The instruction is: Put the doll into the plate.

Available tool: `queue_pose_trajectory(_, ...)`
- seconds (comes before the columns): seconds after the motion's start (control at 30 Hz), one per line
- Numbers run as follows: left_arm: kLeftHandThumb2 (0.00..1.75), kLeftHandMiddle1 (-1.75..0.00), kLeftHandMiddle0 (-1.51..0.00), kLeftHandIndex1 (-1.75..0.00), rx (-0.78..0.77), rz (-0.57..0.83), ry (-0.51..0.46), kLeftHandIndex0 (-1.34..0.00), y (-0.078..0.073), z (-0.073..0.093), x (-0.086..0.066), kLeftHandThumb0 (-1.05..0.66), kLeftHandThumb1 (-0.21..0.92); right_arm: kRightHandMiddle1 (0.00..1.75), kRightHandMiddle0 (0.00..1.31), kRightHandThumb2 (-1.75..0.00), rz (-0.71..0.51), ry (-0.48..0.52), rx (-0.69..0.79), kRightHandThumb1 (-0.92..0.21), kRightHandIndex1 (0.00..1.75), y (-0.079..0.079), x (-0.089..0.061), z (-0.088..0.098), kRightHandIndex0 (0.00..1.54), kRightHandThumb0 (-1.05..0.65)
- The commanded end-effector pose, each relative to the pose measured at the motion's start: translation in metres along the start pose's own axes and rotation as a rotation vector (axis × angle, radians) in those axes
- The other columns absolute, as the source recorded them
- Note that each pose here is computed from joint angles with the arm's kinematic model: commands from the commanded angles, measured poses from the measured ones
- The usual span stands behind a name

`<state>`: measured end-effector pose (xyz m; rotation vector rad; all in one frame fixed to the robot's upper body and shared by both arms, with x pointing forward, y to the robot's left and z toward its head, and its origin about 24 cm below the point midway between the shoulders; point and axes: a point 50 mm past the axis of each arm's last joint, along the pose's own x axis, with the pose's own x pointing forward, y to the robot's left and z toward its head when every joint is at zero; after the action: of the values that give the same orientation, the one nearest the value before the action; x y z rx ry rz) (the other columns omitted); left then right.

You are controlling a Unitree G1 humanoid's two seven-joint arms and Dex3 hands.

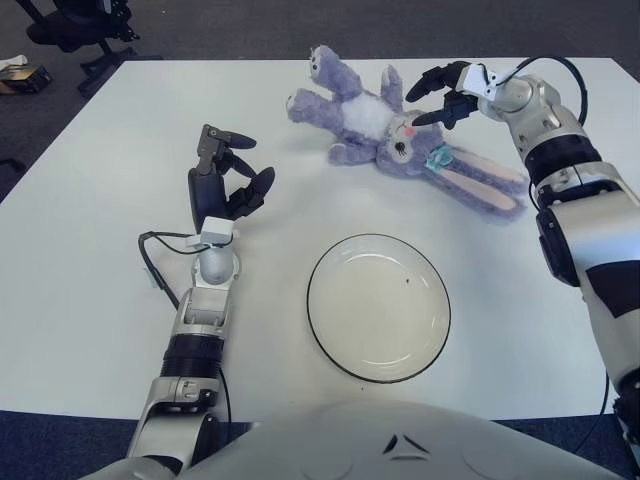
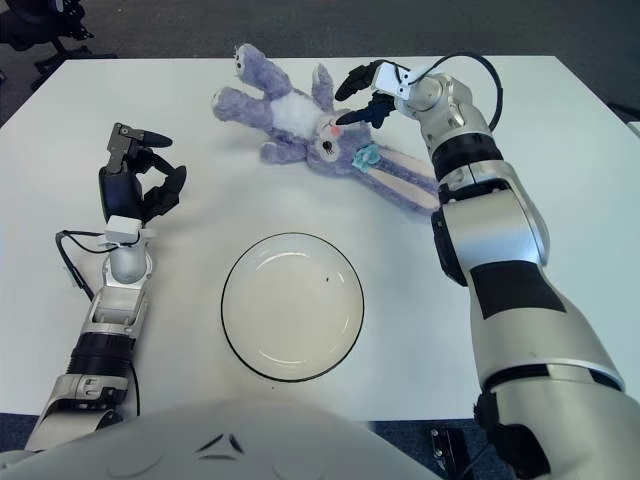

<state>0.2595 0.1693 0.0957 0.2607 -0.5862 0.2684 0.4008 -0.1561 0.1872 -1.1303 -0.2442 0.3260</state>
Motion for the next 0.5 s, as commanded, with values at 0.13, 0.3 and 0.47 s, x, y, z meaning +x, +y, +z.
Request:
queue_pose_trajectory(0.13,0.3,-1.75,-0.75,-1.5,0.015,-0.028,0.198,-0.44,-0.0024,-0.0286,-0.0398,-0.36,0.92,0.18,0.53,-0.18,-0.11,-0.059,-0.188,-0.92,0.0,0.005,-0.0193,0.0103,0.64,-0.56)
queue_pose_trajectory(0.3,0.29,-1.75,-0.75,-1.5,0.016,-0.03,0.197,-0.44,-0.0026,-0.0289,-0.0398,-0.36,0.92,0.15,0.52,-0.25,-0.104,-0.047,-0.232,-0.92,0.0,0.0045,-0.0194,0.0084,0.63,-0.59)
queue_pose_trajectory(0.47,0.29,-1.75,-0.75,-1.49,0.018,-0.03,0.196,-0.44,-0.0029,-0.0287,-0.0398,-0.36,0.92,0.14,0.51,-0.27,-0.103,-0.041,-0.235,-0.92,0.0,0.0033,-0.0185,0.0052,0.63,-0.6)
